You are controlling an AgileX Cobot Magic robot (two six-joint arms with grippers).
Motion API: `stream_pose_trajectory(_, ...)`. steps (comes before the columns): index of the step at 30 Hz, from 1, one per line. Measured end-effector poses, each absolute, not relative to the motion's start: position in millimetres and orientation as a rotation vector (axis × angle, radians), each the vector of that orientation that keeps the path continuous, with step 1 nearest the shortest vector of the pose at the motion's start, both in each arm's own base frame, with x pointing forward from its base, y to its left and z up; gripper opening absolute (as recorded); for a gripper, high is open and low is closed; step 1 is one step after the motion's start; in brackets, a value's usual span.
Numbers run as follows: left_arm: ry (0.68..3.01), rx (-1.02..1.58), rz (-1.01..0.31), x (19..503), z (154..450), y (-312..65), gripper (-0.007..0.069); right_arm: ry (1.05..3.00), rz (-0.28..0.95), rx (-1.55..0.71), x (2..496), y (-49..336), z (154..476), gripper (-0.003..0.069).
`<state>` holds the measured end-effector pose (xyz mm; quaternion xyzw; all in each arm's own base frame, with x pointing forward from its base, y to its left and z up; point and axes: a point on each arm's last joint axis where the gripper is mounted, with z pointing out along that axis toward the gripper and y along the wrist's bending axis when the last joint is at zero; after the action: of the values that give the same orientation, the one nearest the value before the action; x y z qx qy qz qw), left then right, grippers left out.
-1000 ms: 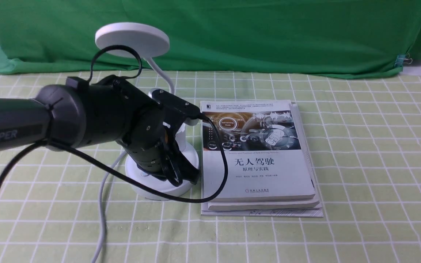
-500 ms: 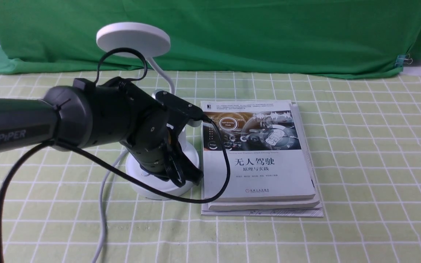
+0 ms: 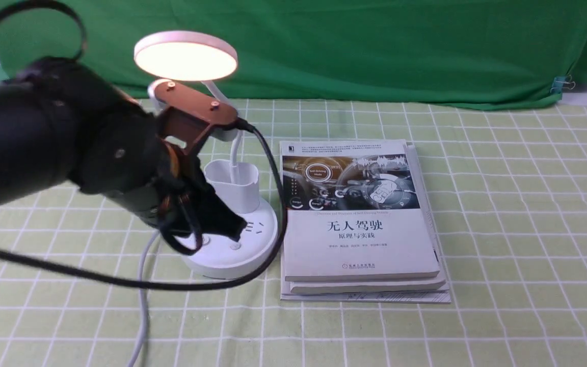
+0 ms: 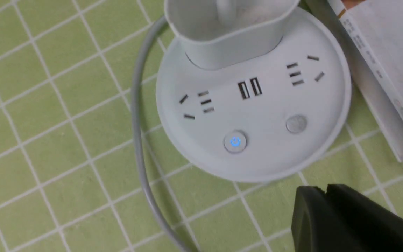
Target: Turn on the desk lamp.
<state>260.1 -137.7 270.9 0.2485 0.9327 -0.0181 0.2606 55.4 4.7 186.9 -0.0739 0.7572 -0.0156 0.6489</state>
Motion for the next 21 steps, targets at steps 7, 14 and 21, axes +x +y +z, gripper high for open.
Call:
stream_pose_trajectory(7,2.411,0.507,-0.218,177.7,281.3,-96.8,0.0019,1.721,-0.035,-0.168,55.4,4.7,186.9,0.0242)
stream_pose_trajectory(14,2.081,0.398,-0.356,113.9,273.4,-61.9,0.0019,1.721,-0.035,-0.168,55.4,4.7,186.9,0.0242)
stream_pose_trajectory(21,1.852,0.355,-0.422,83.8,272.1,-45.5,0.0019,1.721,-0.035,-0.168,55.4,4.7,186.9,0.0242)
